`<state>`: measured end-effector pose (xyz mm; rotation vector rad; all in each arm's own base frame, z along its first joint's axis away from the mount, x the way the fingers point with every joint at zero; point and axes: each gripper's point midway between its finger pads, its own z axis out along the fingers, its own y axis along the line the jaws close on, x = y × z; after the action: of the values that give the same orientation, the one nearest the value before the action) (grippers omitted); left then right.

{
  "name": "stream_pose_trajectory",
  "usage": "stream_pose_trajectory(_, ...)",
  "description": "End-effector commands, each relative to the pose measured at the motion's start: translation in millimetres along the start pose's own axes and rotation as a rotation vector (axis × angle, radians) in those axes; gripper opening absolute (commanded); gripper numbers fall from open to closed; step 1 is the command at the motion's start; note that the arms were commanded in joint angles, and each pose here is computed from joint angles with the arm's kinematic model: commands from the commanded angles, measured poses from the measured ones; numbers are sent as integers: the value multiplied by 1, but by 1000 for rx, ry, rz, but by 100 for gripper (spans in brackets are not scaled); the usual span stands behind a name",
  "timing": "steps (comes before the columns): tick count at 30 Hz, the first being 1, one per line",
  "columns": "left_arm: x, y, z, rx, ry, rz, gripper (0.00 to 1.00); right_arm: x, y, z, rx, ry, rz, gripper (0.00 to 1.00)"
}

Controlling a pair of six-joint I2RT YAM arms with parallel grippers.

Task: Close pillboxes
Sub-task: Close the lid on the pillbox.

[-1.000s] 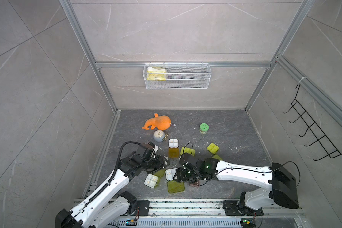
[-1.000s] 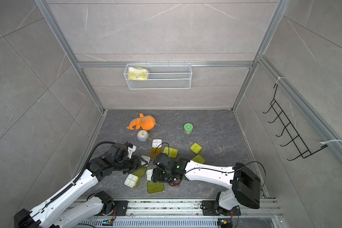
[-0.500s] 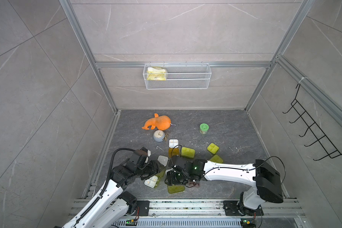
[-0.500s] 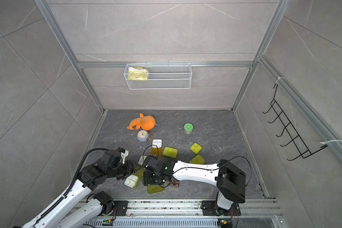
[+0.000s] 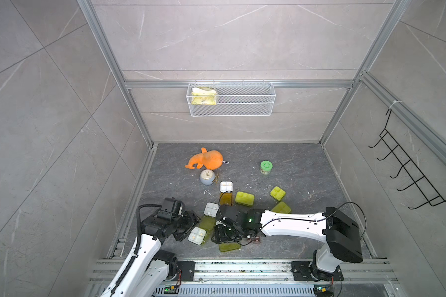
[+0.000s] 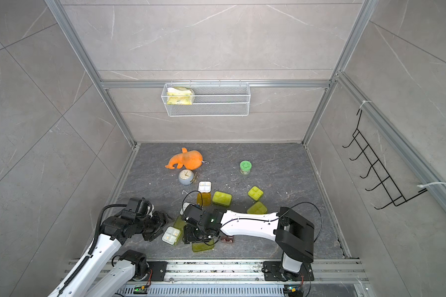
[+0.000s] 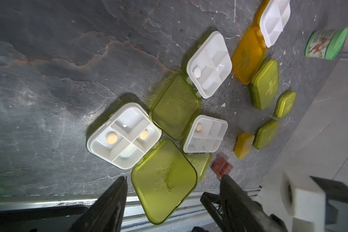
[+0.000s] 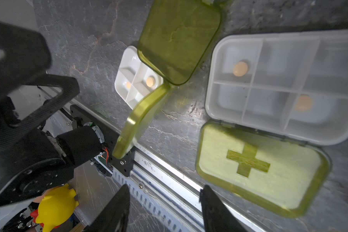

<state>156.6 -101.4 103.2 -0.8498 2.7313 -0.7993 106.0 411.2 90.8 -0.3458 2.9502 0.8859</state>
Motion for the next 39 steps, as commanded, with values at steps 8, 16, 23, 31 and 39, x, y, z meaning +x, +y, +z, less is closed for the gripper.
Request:
stream_pose_trajectory(8,-7,10,5,-32,36,-78,82,6,9,-1,9,-28,1,58)
stream_pose_trajectory(16,-17,24,9,-110,15,-143,84,6,11,-2,20,-18,-15,58)
stream_pose_trajectory(23,-16,28,40,-42,43,-269,85,5,13,-2,25,-18,-18,59)
stream_pose_trajectory(31,-34,23,41,-19,-25,-253,85,5,12,-5,33,-13,-49,59)
stream_pose_trajectory(39,-36,33,40,-68,-34,-225,85,4,17,4,31,11,-54,59)
